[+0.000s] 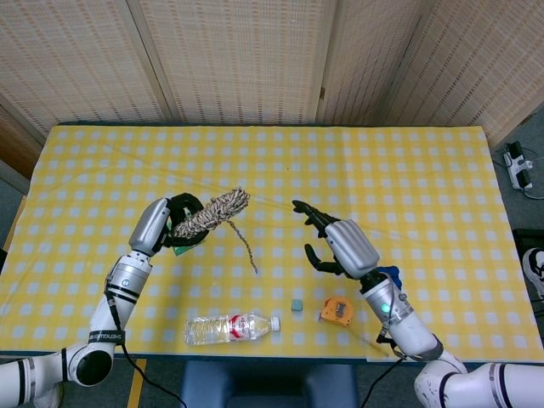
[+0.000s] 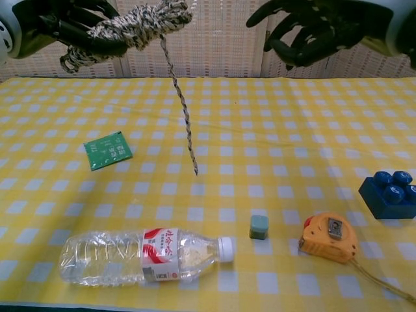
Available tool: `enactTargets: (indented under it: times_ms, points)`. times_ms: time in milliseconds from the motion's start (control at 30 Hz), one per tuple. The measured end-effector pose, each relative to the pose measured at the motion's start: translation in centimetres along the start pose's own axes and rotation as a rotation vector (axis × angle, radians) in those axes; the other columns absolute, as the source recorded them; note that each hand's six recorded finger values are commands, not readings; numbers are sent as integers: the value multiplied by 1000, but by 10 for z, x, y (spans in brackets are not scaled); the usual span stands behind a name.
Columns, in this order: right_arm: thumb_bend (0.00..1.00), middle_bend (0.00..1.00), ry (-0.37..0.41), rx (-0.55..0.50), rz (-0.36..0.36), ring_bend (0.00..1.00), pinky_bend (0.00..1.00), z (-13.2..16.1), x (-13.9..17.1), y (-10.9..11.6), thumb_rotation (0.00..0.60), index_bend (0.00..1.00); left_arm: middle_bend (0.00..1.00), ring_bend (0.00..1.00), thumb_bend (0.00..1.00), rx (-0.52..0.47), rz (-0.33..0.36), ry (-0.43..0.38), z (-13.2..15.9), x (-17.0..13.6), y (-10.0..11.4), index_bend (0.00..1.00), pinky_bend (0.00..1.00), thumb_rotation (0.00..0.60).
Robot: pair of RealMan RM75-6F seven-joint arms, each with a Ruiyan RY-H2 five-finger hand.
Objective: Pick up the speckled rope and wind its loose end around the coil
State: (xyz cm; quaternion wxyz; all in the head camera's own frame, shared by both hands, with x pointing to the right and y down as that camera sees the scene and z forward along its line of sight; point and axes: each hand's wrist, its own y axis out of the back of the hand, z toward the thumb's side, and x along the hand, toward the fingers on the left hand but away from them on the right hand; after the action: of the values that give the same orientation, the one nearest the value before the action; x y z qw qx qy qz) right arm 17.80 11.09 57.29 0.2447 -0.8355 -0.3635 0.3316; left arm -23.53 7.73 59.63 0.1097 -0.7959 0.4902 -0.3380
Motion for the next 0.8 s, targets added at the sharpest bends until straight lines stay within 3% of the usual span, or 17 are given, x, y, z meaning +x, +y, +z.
enactTargets:
  times_ms: [133, 267, 433, 800]
  points:
    - [597, 148, -73, 138, -50, 167, 156, -37, 34, 22, 600, 3, 723, 724, 727, 3, 5, 0, -3, -2, 5, 742, 775, 600]
    - [597, 21, -173, 270, -71, 38, 6, -72, 75, 37, 600, 1, 723, 723, 726, -7, 11, 0, -6, -3, 8, 742, 775, 600]
    - [597, 0, -280, 340, -79, 0, 0, -99, 118, 44, 600, 0, 723, 722, 726, -10, 18, -5, -9, -4, 11, 742, 775, 600]
    - [597, 0, -449, 313, -180, 0, 0, -139, 192, 46, 600, 0, 723, 721, 727, -6, 31, -21, -10, -8, 15, 741, 775, 600]
